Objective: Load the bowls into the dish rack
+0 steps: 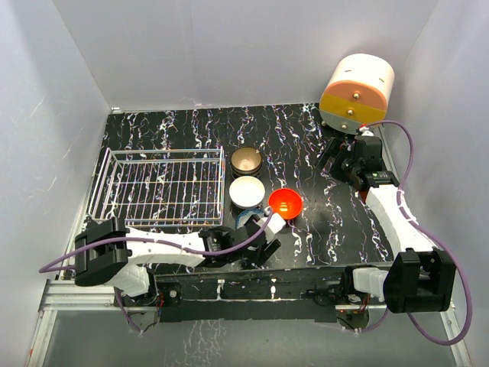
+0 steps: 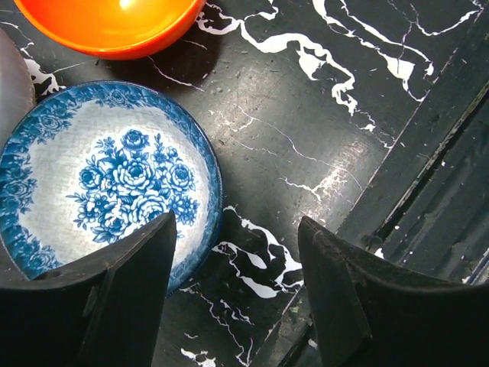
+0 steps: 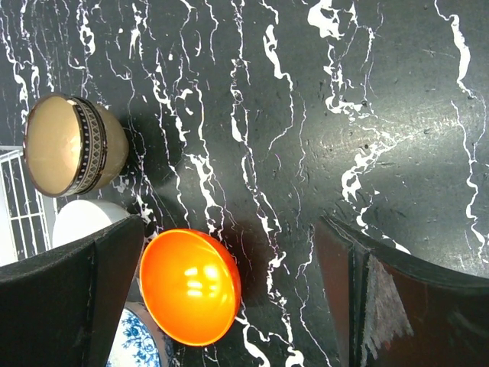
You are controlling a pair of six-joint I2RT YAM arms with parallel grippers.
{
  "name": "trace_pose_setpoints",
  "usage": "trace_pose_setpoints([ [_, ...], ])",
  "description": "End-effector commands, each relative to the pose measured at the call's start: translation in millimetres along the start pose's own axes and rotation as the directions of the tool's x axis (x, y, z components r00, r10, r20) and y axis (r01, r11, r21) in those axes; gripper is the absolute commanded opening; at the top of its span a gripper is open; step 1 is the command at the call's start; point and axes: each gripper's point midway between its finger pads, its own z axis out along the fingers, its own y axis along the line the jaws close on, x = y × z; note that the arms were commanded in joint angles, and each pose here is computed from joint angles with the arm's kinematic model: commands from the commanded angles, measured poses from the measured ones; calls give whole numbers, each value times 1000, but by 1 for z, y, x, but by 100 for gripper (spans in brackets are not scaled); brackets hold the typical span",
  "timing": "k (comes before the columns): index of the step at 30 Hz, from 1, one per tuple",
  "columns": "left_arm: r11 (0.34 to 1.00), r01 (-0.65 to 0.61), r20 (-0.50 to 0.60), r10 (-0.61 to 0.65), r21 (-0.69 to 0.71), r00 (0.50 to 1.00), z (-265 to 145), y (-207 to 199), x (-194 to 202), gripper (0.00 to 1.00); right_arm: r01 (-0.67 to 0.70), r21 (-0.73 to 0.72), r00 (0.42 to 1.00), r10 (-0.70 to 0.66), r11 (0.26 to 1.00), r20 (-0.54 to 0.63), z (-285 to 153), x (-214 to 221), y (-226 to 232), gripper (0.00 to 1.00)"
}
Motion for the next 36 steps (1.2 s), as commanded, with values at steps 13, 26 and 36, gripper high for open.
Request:
trace_pose_setpoints([
  [13,996,57,-63,-53,64,997,24,7,13,50,-11,-29,1000,11,1000,26,6,-1,0,98],
  [26,996,79,-82,-76,42,994,24,11,23,4,-44,3,998,44,999,45,5,-4,-15,98],
  [36,990,71,-30,-68,125,997,4,-24,-14,0,-54,15,996,53,998,66,0,-7,-19,99],
])
